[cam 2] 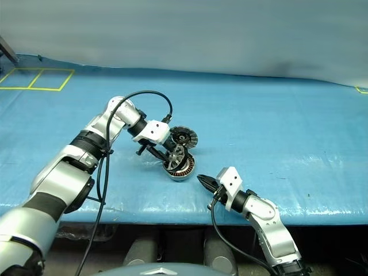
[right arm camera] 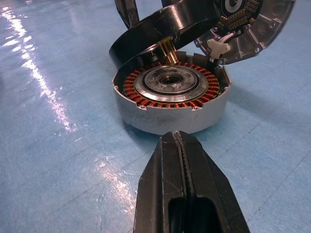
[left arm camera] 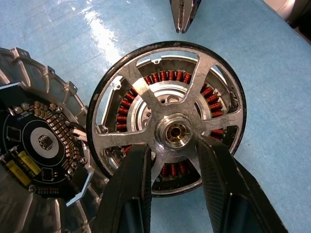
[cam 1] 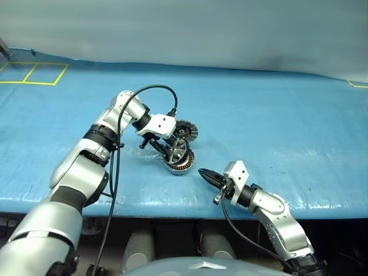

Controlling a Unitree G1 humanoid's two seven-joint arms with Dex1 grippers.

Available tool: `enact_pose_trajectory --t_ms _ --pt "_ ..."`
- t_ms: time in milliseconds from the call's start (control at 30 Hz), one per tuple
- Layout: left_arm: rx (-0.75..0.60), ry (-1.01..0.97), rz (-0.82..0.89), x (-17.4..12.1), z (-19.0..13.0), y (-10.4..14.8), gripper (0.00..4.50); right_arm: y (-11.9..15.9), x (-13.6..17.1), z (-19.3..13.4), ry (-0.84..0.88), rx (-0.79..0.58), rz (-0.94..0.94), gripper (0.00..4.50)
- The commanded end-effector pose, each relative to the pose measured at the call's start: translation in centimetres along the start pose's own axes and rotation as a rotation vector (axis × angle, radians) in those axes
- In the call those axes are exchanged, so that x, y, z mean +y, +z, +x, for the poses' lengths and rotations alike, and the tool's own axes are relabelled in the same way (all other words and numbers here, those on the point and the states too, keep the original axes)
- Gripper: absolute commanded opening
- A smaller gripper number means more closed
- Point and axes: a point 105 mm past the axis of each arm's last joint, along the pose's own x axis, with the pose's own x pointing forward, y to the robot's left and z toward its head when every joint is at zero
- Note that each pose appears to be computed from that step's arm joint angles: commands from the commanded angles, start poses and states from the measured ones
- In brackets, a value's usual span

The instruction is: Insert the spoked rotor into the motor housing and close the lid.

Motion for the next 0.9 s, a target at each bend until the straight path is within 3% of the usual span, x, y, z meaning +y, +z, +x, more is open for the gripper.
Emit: enact_pose_trajectory --t_ms 33,100,533,900 --pt "-0.005 0.038 0.039 0.7 -0.6 0.7 1.85 0.7 -0.1 0.1 -0.005 -0.03 -0.022 0.0" --pt "-0.005 0.051 0.047 0.9 -0.6 0.7 2.38 0.7 -0.1 0.1 -0.007 -0.029 -0.024 0.0" --pt "-0.032 0.077 0.036 1.0 -1.0 0.8 2.38 0.6 -0.3 0.2 -0.017 -0.024 -0.025 0.0" --pt "-0.219 0.157 -0.054 -1.4 -1.5 0.7 2.38 2.3 -1.7 0.3 -0.089 -0.101 -0.001 0.0"
